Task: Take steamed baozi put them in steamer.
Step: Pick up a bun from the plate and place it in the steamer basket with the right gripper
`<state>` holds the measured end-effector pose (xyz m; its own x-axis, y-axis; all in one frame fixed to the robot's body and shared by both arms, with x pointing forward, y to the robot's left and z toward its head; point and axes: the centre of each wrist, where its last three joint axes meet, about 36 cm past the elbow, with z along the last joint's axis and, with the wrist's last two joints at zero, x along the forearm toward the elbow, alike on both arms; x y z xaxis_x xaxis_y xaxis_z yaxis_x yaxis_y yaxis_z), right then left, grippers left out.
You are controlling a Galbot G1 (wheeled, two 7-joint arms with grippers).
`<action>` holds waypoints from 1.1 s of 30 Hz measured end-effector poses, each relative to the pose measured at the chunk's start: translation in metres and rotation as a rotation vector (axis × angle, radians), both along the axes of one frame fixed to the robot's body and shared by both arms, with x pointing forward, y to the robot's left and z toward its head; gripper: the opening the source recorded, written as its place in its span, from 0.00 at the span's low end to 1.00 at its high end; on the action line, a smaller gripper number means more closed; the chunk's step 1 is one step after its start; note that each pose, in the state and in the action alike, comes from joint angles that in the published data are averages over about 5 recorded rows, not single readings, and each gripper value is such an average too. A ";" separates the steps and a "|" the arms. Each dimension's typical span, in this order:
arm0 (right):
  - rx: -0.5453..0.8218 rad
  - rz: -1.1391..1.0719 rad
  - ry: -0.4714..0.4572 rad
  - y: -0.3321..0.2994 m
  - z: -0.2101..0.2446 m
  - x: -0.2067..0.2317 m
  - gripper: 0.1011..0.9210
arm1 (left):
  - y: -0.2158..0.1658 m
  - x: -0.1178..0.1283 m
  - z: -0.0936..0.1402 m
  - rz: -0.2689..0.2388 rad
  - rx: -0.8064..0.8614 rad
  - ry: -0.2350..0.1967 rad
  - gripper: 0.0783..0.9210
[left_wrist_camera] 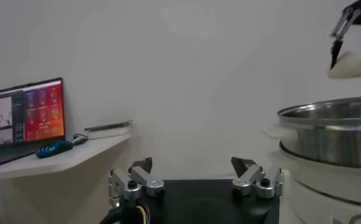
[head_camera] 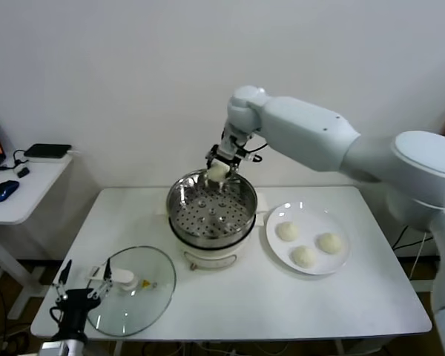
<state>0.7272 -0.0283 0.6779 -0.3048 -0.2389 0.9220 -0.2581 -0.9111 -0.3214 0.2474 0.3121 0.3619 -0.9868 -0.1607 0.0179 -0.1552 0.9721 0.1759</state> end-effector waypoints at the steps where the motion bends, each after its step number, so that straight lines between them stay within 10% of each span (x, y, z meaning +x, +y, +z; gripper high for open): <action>1: -0.010 0.015 -0.004 0.004 -0.004 0.000 0.63 | 0.000 0.000 0.000 0.000 0.000 0.001 0.88; 33: -0.168 0.181 -0.087 0.025 -0.090 0.006 0.65 | 0.002 0.006 -0.003 -0.005 0.003 0.007 0.88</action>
<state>0.7335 -0.0033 0.5875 -0.3506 -0.1424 0.9256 -0.0638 -0.9824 -0.1754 0.2536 0.3143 0.3586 -0.9875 -0.1557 0.0243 -0.1489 0.9724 0.1796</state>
